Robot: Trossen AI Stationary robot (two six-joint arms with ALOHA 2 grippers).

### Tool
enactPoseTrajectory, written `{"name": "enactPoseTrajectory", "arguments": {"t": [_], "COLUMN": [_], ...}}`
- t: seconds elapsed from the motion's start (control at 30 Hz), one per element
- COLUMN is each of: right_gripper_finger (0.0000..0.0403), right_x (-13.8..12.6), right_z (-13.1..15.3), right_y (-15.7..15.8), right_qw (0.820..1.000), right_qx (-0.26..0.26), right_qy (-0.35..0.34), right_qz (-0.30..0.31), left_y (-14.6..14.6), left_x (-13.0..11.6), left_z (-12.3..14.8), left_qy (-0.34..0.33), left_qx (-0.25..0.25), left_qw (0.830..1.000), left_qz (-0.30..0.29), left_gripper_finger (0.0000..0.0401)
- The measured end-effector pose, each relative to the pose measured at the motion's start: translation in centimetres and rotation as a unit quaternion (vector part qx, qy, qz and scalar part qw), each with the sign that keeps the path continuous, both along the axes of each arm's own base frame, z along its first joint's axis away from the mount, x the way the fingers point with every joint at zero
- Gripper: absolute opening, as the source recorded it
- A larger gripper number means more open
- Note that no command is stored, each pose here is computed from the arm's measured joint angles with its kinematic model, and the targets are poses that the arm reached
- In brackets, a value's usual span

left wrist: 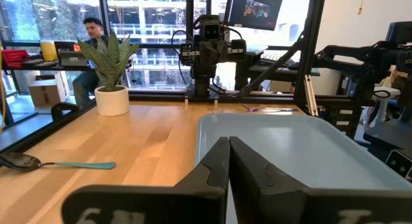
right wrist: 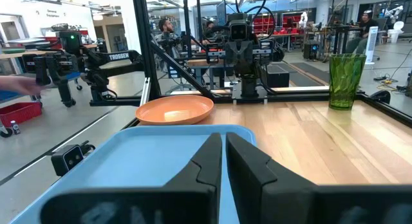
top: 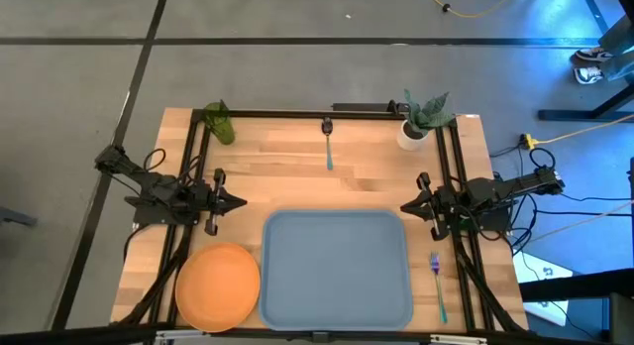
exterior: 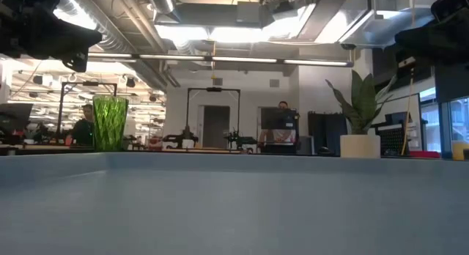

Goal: Pick and place plate/cup/fork/spoon on tray

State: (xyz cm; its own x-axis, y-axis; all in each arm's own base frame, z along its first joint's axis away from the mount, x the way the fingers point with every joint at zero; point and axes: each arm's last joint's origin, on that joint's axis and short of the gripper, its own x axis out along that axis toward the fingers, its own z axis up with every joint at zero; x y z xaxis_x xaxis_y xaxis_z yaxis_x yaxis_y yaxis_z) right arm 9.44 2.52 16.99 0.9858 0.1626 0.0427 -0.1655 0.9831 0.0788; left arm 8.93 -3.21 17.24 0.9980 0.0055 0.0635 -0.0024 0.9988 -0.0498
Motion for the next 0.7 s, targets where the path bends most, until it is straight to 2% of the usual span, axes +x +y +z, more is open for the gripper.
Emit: {"name": "enactPoseTrajectory", "arguments": {"t": [0.4,0.47,0.63,0.7], "right_gripper_finger": [0.0029,0.0029,0.0029,0.0029], "right_x": [0.0,0.0,0.0,0.0], "right_z": [0.0,0.0,0.2,0.4], "right_y": [0.0,0.0,0.0,0.0], "right_qw": [1.0,1.0,1.0,1.0], "right_qx": [0.0,0.0,0.002,-0.006], "right_qy": [0.0,0.0,-0.009,-0.021], "right_qz": [0.0,0.0,0.0,-0.001], "left_y": [0.0,0.2,0.9,1.1], "left_x": [0.0,0.0,-0.4,-0.9], "left_z": [0.0,0.1,1.9,3.5], "left_qy": [0.0,-0.002,-0.035,-0.043], "left_qx": [0.002,0.014,-0.047,-0.045], "left_qw": [1.0,1.0,0.992,0.99], "left_qz": [0.001,0.027,0.115,0.124], "left_gripper_finger": [0.0,0.0,0.0,0.0]}}
